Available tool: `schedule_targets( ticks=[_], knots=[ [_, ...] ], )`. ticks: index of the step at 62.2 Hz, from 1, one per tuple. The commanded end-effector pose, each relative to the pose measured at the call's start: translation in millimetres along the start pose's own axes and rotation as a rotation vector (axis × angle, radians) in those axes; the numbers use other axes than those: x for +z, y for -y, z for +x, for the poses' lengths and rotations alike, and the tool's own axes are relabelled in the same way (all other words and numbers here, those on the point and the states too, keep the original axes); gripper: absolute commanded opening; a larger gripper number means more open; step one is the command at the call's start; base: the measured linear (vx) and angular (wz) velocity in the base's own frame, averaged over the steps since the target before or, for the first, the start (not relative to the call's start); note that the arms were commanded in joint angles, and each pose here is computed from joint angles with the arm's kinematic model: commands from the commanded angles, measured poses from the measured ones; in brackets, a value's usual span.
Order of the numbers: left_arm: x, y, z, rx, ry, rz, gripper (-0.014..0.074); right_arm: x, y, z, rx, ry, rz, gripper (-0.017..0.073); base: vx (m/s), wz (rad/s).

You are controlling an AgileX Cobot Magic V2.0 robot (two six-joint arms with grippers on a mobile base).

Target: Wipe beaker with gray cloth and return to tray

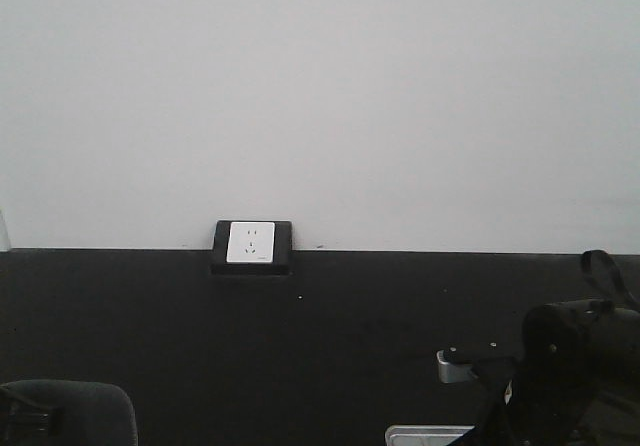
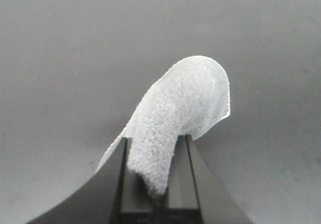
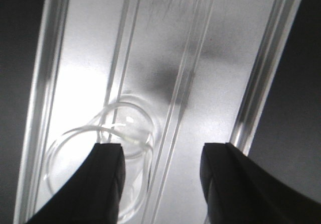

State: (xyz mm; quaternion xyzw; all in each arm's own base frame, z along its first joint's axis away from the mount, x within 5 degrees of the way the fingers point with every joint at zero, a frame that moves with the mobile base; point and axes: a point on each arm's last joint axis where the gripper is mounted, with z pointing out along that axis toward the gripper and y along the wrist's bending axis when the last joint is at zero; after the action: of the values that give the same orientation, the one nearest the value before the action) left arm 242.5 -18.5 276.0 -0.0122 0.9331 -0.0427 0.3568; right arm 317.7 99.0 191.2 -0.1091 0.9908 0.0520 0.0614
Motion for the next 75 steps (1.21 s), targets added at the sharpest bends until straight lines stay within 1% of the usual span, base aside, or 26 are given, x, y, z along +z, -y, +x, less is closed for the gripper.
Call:
schedule_targets(
  ticks=[1, 6, 11, 25, 34, 37, 44, 46, 48, 53, 55, 59, 64, 67, 68, 69, 72, 73, 75],
  knots=[
    [-13, 1.8, -15, -0.009, 0.118, 0.013, -0.0006, -13, -0.1, -9, -0.014, 0.078, 0.0, 0.0399, 0.0, 0.0],
    [-13, 1.8, -15, -0.009, 0.118, 0.013, -0.0006, -5, 0.5, -10, -0.013, 0.057, 0.001, 0.0377, 0.0, 0.0],
    [-13, 1.8, -15, -0.009, 0.118, 0.013, -0.0006, 0, 0.9, -10, -0.011, 0.04, 0.001, 0.0329, 0.0, 0.0],
    [-13, 1.8, -16, -0.009, 0.12, 0.013, -0.0006, -4, -3.0, -10, 0.02, 0.047, -0.039, 0.0185, 0.0, 0.0],
    [-13, 2.6, -16, -0.007, 0.124, 0.016, -0.0006, -6, -3.3, -9, 0.017, 0.054, -0.042, 0.0104, 0.0, 0.0],
    [-14, 2.9, -16, -0.013, 0.126, 0.019, -0.0006, -6, -3.3, -9, 0.007, 0.054, -0.042, 0.0072, 0.0, 0.0],
    [-19, 5.3, -17, -0.06, 0.147, 0.05, -0.0004, -10, -3.7, -11, -0.021, 0.067, -0.041, -0.0015, 0.0, 0.0],
    [-22, 6.9, -18, -0.072, 0.159, 0.064, -0.0004, -13, -4.2, -12, -0.027, 0.079, -0.043, -0.0014, 0.0, 0.0],
    [-24, 8.8, -19, -0.071, 0.171, 0.077, -0.0004, -19, -4.8, -13, -0.03, 0.096, -0.045, -0.0013, 0.0, 0.0],
    [-33, 17.7, -25, -0.024, 0.206, 0.119, -0.0003, -36, -8.0, -19, -0.027, 0.165, -0.061, -0.0012, 0.0, 0.0],
    [-37, 22.3, -29, -0.017, 0.219, 0.143, -0.0003, -43, -9.6, -21, -0.022, 0.192, -0.074, -0.0012, 0.0, 0.0],
    [-47, 33.7, -41, 0.006, 0.259, 0.199, -0.0003, -59, -14.3, -24, -0.01, 0.256, -0.116, -0.0011, 0.0, 0.0],
    [-62, 49.1, -55, -0.012, 0.321, 0.291, -0.0001, -78, -22.5, -25, -0.015, 0.325, -0.192, -0.001, 0.0, 0.0],
    [-70, 56.9, -62, -0.017, 0.357, 0.336, 0.0, -88, -31.7, -24, -0.028, 0.357, -0.249, -0.001, 0.0, 0.0],
    [-74, 59.5, -65, -0.028, 0.371, 0.356, 0.0, -92, -36.1, -23, -0.044, 0.371, -0.267, -0.001, 0.0, 0.0],
    [-77, 62.2, -67, -0.03, 0.379, 0.372, 0.0, -95, -40.6, -22, -0.047, 0.38, -0.293, -0.001, 0.0, 0.0],
    [-84, 68.2, -73, -0.048, 0.403, 0.415, 0.0, -101, -54.9, -18, -0.082, 0.393, -0.346, -0.001, 0.0, 0.0],
    [-86, 70.9, -74, -0.054, 0.409, 0.434, 0.0, -104, -63.5, -16, -0.103, 0.399, -0.372, -0.001, 0.0, 0.0],
    [-89, 74.1, -75, -0.057, 0.413, 0.454, 0.0, -107, -74.9, -13, -0.13, 0.408, -0.4, -0.001, 0.0, 0.0]
  ],
)
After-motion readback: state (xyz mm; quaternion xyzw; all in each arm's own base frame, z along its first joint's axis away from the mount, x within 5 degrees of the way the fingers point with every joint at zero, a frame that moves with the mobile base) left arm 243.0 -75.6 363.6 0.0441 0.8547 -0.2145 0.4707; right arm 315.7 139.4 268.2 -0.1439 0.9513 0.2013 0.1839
